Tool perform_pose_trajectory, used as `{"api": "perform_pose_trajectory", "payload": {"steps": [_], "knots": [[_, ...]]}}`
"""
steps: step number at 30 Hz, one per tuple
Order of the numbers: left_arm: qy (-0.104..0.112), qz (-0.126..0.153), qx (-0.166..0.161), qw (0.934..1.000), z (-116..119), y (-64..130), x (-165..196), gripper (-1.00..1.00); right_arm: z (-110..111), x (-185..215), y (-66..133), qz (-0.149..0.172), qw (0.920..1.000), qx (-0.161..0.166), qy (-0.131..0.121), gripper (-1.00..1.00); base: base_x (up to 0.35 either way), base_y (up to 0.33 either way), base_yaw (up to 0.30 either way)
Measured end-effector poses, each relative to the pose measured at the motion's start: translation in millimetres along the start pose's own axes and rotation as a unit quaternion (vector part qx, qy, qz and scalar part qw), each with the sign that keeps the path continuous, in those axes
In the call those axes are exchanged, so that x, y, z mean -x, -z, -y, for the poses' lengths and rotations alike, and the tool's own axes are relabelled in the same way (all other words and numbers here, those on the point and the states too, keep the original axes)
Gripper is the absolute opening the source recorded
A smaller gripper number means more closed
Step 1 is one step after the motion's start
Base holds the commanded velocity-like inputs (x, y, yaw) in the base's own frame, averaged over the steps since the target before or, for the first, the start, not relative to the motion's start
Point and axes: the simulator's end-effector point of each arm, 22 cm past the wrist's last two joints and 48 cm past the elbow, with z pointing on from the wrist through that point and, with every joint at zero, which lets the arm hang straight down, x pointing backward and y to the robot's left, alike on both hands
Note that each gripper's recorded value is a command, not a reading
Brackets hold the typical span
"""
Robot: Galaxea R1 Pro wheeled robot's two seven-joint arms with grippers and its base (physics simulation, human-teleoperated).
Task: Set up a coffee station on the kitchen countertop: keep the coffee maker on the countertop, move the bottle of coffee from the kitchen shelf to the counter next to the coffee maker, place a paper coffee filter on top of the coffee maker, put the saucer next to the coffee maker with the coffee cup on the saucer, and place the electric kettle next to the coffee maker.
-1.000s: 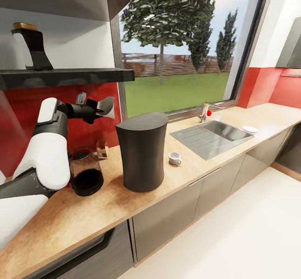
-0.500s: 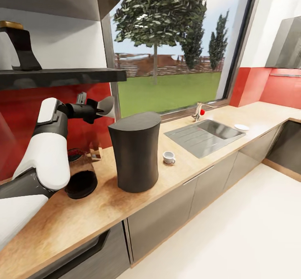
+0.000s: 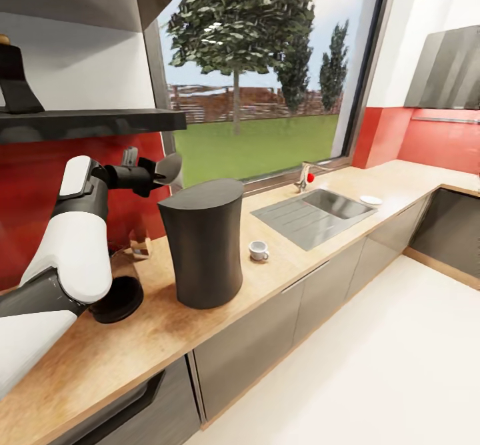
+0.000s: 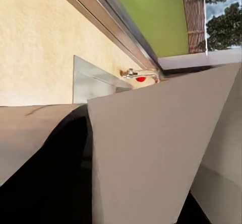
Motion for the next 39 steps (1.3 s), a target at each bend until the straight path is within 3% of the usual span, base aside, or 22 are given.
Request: {"api": "perform_pose_trajectory", "payload": {"steps": [36, 39], "knots": [[-0.005, 0.004, -0.015, 0.9999, 20.7, 18.6, -0.3, -1.00, -0.1, 13.2, 0.5, 0.017, 0.9999, 0.000, 0.000, 1.00, 0.000, 0.000, -0.002], [-0.015, -0.010, -0.016, 0.9997, 17.8, 22.0, -1.0, -1.00, 0.0, 13.2, 0.5, 0.017, 0.9999, 0.000, 0.000, 1.00, 0.000, 0.000, 0.000]]}}
